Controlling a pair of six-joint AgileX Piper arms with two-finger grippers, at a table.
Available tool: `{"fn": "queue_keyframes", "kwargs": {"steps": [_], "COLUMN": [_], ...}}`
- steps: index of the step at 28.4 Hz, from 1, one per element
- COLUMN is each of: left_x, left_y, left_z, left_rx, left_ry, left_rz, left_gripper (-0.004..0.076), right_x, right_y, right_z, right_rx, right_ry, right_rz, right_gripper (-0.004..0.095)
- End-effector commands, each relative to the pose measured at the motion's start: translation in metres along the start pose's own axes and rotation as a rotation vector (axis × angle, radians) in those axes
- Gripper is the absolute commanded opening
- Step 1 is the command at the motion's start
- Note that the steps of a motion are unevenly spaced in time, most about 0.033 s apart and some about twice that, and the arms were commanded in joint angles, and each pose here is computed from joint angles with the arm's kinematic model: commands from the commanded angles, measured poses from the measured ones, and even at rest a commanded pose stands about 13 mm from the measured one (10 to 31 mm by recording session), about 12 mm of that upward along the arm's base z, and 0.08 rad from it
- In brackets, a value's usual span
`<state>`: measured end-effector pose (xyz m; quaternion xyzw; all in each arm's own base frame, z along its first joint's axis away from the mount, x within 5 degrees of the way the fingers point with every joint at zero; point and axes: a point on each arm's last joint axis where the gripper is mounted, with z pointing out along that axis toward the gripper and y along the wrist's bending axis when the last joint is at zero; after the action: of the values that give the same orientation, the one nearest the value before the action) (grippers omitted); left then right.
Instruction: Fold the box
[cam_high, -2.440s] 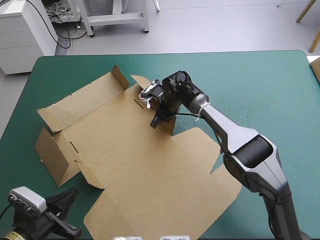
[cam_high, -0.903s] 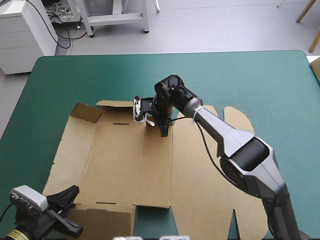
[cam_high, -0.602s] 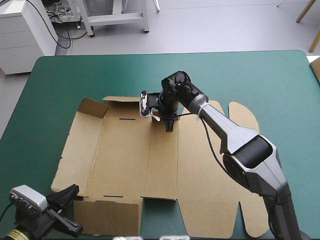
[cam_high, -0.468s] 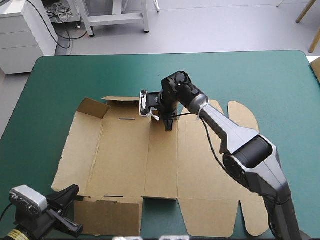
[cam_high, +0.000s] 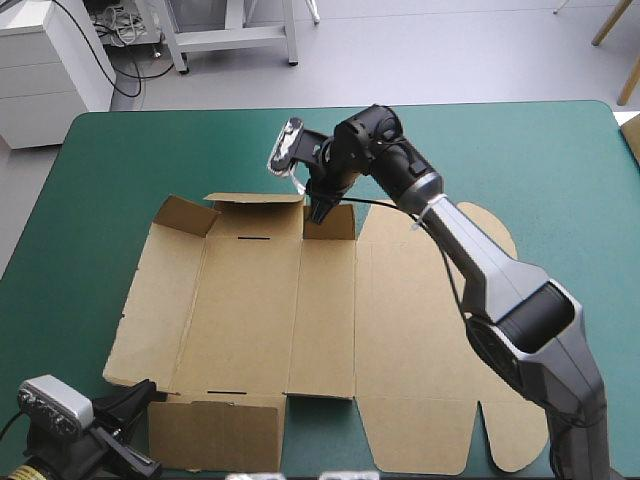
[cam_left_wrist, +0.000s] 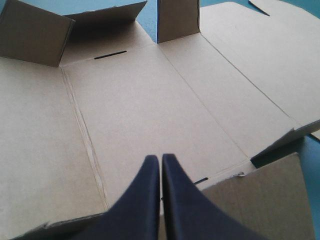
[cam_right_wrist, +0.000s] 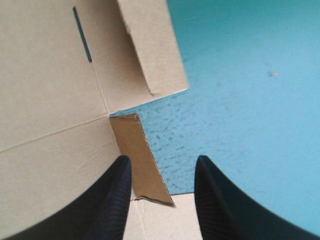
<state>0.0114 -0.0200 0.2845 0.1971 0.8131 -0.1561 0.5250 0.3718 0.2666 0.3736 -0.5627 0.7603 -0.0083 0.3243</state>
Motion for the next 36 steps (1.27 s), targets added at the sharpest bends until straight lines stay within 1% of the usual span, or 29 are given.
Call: {"fn": "queue_keyframes", "kwargs": {"steps": [1,4,7,12,16,21,23,29,30,32,36], "left_x": [-0.013,-0.013,-0.013,-0.013,-0.013,-0.013,-0.013,-0.013,-0.013,-0.013,-0.013], "left_y": [-0.001,-0.001,-0.001,-0.001,-0.001,-0.001,-0.001,-0.001,-0.001,-0.002,-0.002], "left_z": [-0.006,-0.007,-0.007,-0.007,-0.007,-0.007,-0.007,-0.007,-0.007,-0.007,-0.007], "left_rx": [0.008,0.008,0.008,0.008,0.008,0.008,0.008,0.008,0.01,0.012,0.012], "left_ry": [-0.066,-0.067,-0.067,-0.067,-0.067,-0.067,-0.067,-0.067,-0.067,-0.067,-0.067], "left_rz": [-0.009,-0.009,-0.009,-0.009,-0.009,-0.009,-0.009,-0.009,-0.01,-0.012,-0.012], "left_gripper": [-0.0008,-0.0008,-0.0008,-0.0008,-0.0008,-0.0008,-0.0008,-0.0008,-0.0008,-0.0008,-0.0008], "right_x": [-0.005,0.006,0.022,0.058,0.091,0.134,0.155,0.217,0.235,0.258,0.28], "right_y": [-0.01,-0.007,0.0,0.023,0.049,0.084,0.101,0.151,0.168,0.188,0.209], "right_z": [-0.102,-0.139,-0.168,-0.2,-0.214,-0.232,-0.235,-0.225,-0.22,-0.214,-0.203], "right_rx": [0.153,0.206,0.246,0.225,0.212,0.239,0.243,0.236,0.221,0.212,0.193], "right_ry": [-0.17,-0.19,-0.186,-0.165,-0.151,-0.23,-0.263,-0.294,-0.313,-0.368,-0.409], "right_rz": [0.118,0.213,0.251,0.304,0.344,0.398,0.447,0.528,0.543,0.562,0.586], "right_gripper": [0.0306,0.0139,-0.0025,-0.002,-0.0021,-0.002,-0.002,-0.0021,-0.0021,-0.0021,-0.0021]}}
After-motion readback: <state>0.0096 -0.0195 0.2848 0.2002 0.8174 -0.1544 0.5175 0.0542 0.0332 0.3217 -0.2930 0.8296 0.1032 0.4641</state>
